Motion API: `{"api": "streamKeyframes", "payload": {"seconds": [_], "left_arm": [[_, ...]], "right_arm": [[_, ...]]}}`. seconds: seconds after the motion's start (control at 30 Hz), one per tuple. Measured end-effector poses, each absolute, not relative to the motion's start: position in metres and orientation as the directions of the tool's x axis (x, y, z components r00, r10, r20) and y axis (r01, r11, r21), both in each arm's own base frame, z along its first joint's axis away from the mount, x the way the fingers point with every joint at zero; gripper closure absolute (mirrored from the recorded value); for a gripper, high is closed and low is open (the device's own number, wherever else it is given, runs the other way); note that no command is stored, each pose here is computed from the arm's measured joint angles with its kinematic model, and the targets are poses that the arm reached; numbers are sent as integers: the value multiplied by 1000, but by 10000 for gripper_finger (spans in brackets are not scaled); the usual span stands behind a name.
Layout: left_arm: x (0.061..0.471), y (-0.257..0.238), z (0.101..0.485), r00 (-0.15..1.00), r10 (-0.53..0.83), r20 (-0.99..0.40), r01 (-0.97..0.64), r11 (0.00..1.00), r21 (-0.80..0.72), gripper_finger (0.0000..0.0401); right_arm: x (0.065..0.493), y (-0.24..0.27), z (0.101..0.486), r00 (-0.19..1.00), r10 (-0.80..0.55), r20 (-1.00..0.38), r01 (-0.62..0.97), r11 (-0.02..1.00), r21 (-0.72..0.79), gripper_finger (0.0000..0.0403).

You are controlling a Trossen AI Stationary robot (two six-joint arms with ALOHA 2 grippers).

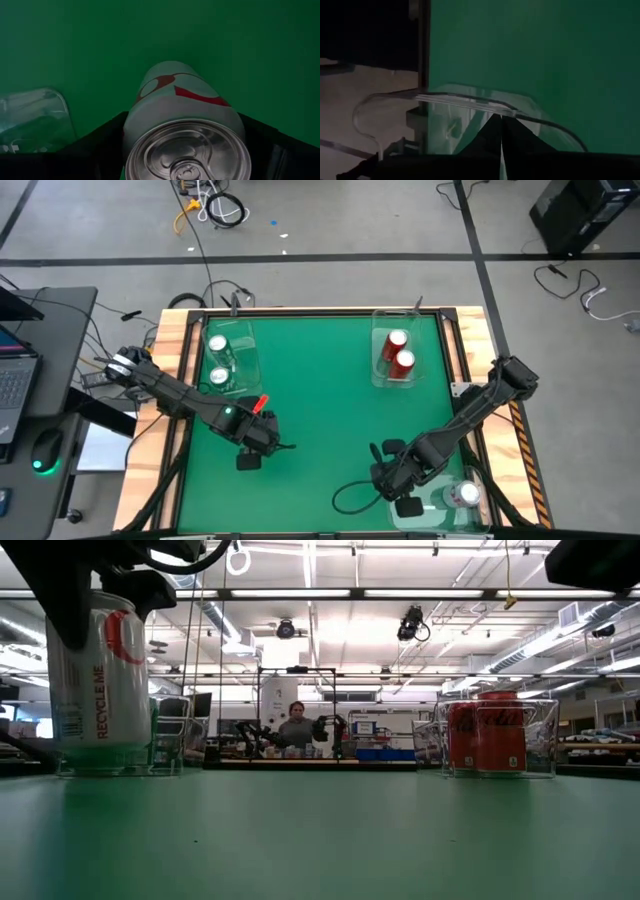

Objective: Sort soda cans
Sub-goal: Put the red-silver soda can into the bottom transparent bin

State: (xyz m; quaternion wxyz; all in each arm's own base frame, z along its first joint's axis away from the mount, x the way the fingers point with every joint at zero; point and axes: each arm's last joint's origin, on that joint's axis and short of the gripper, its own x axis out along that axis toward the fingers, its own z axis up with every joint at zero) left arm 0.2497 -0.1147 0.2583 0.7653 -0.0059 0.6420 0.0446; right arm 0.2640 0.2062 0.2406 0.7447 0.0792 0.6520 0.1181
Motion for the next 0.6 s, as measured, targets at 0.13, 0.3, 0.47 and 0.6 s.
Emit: {"api": "streamKeyframes", "payload": {"seconds": [0.13, 0.3, 0.47, 0.6], "left_arm": [[250, -115, 258, 173, 59, -983, -75, 996, 47, 105], [250, -115, 258, 169, 53, -984, -72, 997, 41, 105], [249, -115, 258, 166, 51, -985, -71, 997, 40, 105], [249, -115, 258, 161, 45, -986, -70, 997, 34, 105]], "right_arm": [[268, 201, 237, 142, 275, -951, -102, 960, 262, 402], [279, 189, 237, 220, 203, -954, -114, 977, 182, 402], [289, 173, 237, 255, 154, -955, -115, 985, 128, 403], [299, 159, 237, 299, 110, -948, -126, 989, 75, 403]]}}
